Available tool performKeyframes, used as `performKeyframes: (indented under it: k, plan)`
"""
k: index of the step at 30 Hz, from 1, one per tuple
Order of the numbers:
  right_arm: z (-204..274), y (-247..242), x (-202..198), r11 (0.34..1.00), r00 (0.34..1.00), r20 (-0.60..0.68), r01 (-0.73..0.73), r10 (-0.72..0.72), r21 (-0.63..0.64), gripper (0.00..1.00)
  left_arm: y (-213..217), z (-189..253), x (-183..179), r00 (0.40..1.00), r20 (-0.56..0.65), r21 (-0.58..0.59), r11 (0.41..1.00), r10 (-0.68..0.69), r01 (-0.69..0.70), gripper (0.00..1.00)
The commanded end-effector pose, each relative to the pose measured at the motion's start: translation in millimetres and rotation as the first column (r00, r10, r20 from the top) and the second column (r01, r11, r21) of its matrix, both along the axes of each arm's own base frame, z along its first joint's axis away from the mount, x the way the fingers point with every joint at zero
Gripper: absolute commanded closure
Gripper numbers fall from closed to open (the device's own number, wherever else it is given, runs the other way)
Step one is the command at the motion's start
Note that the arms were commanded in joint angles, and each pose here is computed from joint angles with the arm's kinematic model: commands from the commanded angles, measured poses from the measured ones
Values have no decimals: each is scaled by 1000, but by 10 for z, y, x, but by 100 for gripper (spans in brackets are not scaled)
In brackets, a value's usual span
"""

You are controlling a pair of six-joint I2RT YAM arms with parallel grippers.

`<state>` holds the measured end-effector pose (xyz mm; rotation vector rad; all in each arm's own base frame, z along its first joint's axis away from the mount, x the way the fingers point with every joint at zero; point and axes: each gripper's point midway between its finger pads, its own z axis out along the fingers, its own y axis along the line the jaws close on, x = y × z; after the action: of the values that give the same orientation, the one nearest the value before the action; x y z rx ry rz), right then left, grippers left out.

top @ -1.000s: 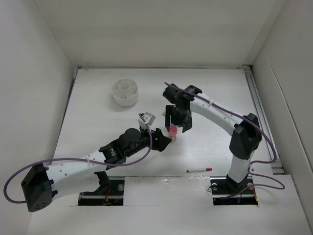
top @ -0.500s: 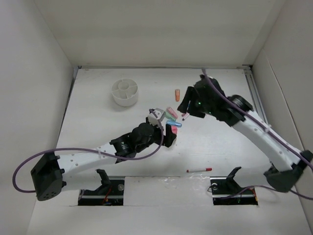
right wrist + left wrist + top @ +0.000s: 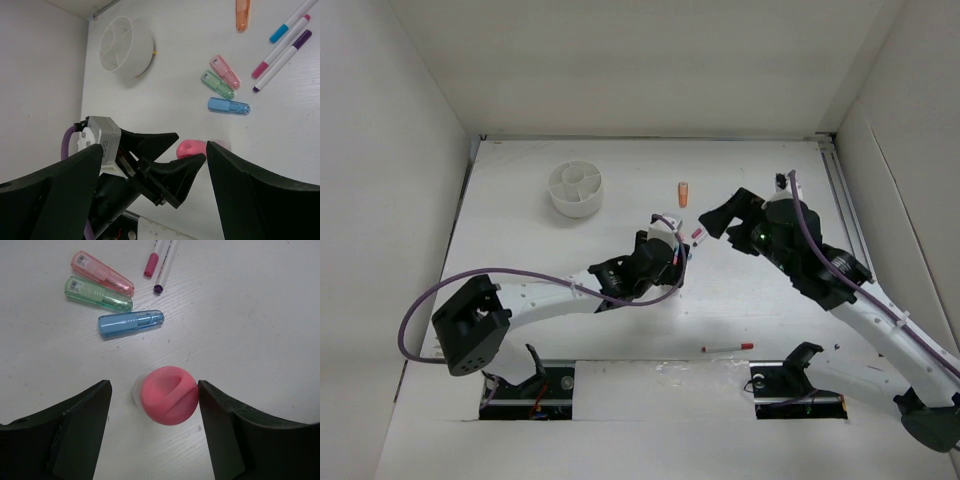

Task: Sort the stationery into containers
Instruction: Pick up the stationery from the center of the board.

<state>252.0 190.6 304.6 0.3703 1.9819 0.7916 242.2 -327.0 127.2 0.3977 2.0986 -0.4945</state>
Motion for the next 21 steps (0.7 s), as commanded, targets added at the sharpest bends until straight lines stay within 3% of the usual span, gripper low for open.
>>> performKeyframes:
  k: [1, 4, 7, 8, 11, 15, 21]
  plan:
    - [52, 129, 90, 998, 999, 45, -28, 26, 48, 10, -93, 194, 127, 999, 46, -8, 1000, 23, -23, 36]
    - [-65, 121, 129, 999, 999, 39, -19, 17, 43, 10, -141, 133, 137, 999, 36, 14, 1000, 9, -9, 43]
    - [-85, 27, 142, 999, 998, 51, 17, -19, 42, 10, -134, 80, 129, 1000, 22, 23, 1000, 14, -14, 61]
    - [-97, -56, 158, 998, 997, 58, 48, -50, 39, 10, -143, 102, 130, 1000, 17, 16, 1000, 18, -19, 72]
    - [-114, -141, 156, 996, 995, 69, 73, -76, 44, 10, -144, 146, 127, 1000, 18, 0, 1000, 23, -23, 86]
    - [-149, -340, 262, 986, 984, 86, 149, -155, 69, 8, -115, 413, 130, 998, 45, -56, 998, 40, -38, 91]
    - [-248, -253, 393, 988, 989, 78, 115, -123, 102, 8, 15, 998, 234, 990, 97, -187, 979, 101, -81, 91]
